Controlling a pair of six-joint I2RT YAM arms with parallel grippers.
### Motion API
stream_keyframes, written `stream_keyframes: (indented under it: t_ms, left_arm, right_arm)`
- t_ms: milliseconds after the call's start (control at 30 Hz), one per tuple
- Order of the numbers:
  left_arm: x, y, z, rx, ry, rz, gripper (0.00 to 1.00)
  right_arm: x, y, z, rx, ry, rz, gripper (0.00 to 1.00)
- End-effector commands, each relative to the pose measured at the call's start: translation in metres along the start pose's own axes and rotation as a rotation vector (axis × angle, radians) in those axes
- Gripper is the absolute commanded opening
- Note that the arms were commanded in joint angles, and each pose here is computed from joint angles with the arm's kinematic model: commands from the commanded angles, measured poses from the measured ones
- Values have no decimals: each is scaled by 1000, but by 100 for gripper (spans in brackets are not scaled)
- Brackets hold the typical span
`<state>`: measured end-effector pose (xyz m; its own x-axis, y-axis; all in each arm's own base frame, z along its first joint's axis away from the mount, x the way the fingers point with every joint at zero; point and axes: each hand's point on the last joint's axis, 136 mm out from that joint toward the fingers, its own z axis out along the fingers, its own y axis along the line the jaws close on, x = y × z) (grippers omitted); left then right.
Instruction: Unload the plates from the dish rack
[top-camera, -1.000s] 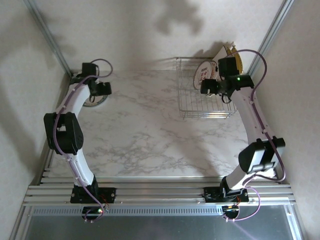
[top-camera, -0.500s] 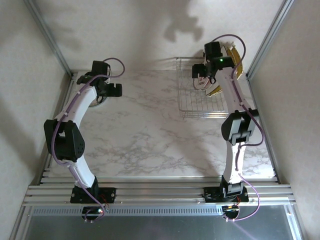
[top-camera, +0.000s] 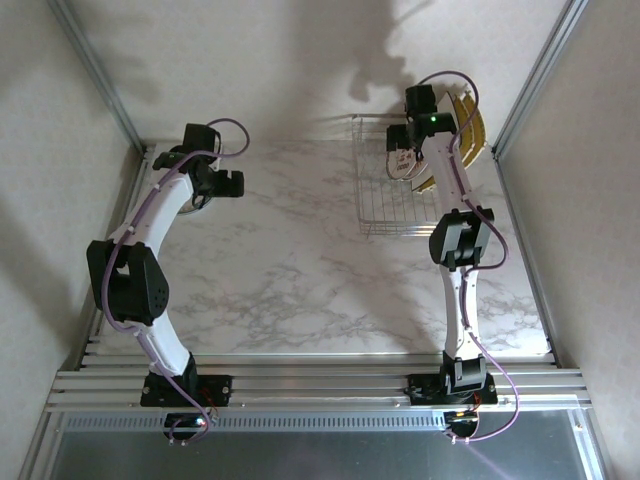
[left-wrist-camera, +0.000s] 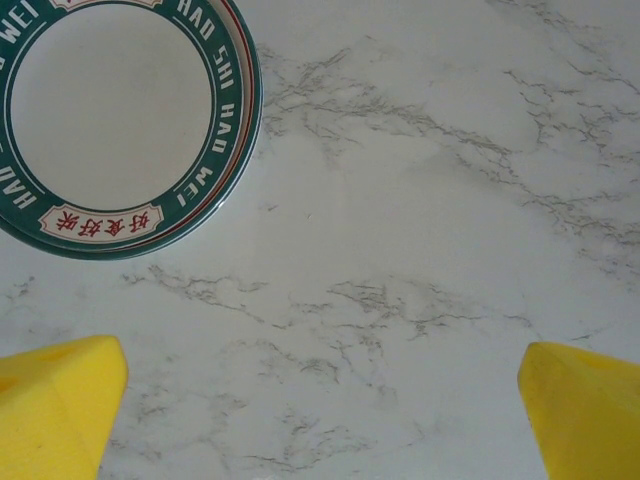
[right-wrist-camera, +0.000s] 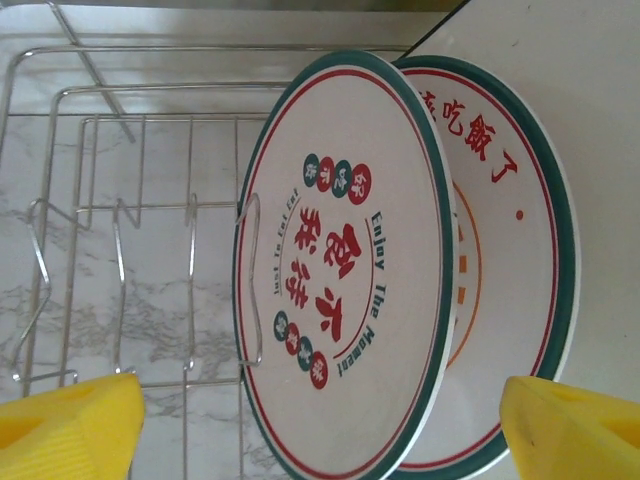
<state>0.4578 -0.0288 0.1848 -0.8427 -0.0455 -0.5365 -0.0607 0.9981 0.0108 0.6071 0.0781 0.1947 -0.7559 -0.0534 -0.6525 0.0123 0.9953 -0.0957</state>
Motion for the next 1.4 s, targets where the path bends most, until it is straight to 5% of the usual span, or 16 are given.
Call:
stream_keyframes:
  t_ms: [0, 533, 733, 833, 1133, 1367]
  left_arm:
    - [-5, -3, -16, 4, -9, 14, 100]
    - [-12, 0, -13, -3, 1, 12, 100]
    - [-11, 0, -12, -1, 5, 15, 100]
    - [-10, 1, -11, -7, 8, 13, 100]
    - [-8, 1, -22, -1, -3, -3, 100]
    - [-2, 1, -18, 3, 6, -7, 100]
  right_arm:
    - [-8, -5, 9, 7, -30, 16, 89]
    - [-13, 3, 37, -32, -64, 57, 57]
    - [-14, 2, 38, -27, -71, 69, 41]
    - [-14, 4, 37, -26, -69, 76, 22]
    - [-14, 6, 33, -13, -71, 75, 0]
    - [-23, 6, 13, -6, -97, 99, 0]
